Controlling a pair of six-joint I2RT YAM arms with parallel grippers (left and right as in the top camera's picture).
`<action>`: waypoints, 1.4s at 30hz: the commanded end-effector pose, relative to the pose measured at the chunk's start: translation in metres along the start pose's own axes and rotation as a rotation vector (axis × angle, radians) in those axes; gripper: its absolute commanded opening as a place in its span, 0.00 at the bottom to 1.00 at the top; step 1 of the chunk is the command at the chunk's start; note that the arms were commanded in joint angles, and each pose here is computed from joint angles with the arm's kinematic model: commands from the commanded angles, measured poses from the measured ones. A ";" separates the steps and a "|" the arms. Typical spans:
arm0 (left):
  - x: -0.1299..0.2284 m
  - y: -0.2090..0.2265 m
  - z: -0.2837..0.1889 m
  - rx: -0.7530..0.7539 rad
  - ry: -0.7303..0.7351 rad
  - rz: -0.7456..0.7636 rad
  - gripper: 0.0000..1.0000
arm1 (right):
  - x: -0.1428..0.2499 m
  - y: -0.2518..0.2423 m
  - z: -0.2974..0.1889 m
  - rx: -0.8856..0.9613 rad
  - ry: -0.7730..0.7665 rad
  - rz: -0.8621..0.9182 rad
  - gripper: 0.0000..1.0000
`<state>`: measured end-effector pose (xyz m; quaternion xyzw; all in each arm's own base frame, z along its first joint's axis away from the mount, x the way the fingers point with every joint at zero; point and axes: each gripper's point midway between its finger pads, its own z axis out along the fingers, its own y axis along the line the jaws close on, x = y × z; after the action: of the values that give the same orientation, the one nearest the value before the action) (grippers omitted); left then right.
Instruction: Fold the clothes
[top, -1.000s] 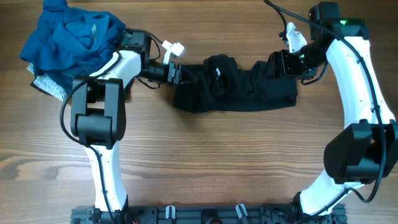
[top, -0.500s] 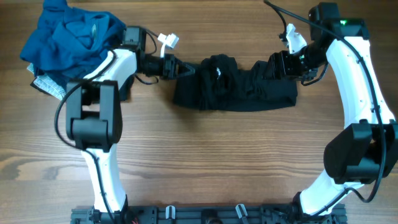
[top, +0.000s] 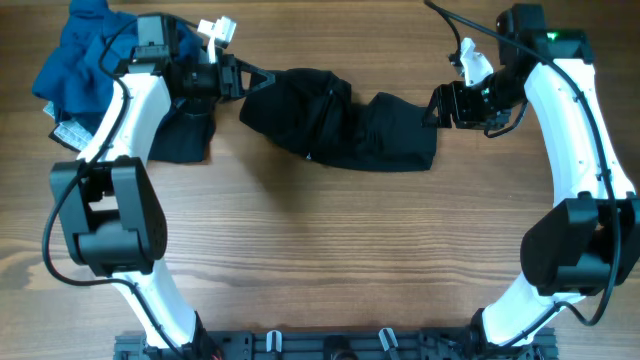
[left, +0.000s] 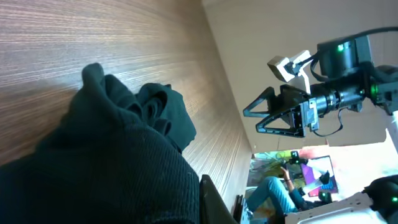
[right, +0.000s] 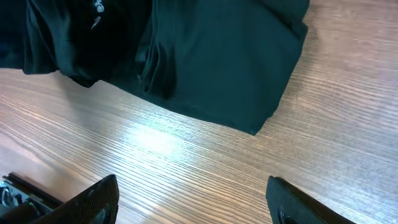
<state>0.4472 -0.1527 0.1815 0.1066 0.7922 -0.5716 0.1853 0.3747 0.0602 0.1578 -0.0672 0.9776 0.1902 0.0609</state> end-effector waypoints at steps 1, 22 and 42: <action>0.009 -0.031 0.042 0.033 0.070 0.103 0.04 | -0.009 0.002 -0.014 0.016 -0.061 0.023 0.72; 0.098 -0.082 0.299 -0.154 0.113 0.725 0.53 | 0.019 0.015 -0.287 0.180 -0.872 0.102 0.72; -0.073 -0.139 0.032 -0.318 -0.332 0.418 1.00 | -0.009 0.007 -0.088 -0.089 -0.186 -0.334 0.82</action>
<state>0.4565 -0.2480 0.3471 0.1734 0.7645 -0.4072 0.4688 0.3709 -0.0100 0.2688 -0.0666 0.9561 0.1981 0.2054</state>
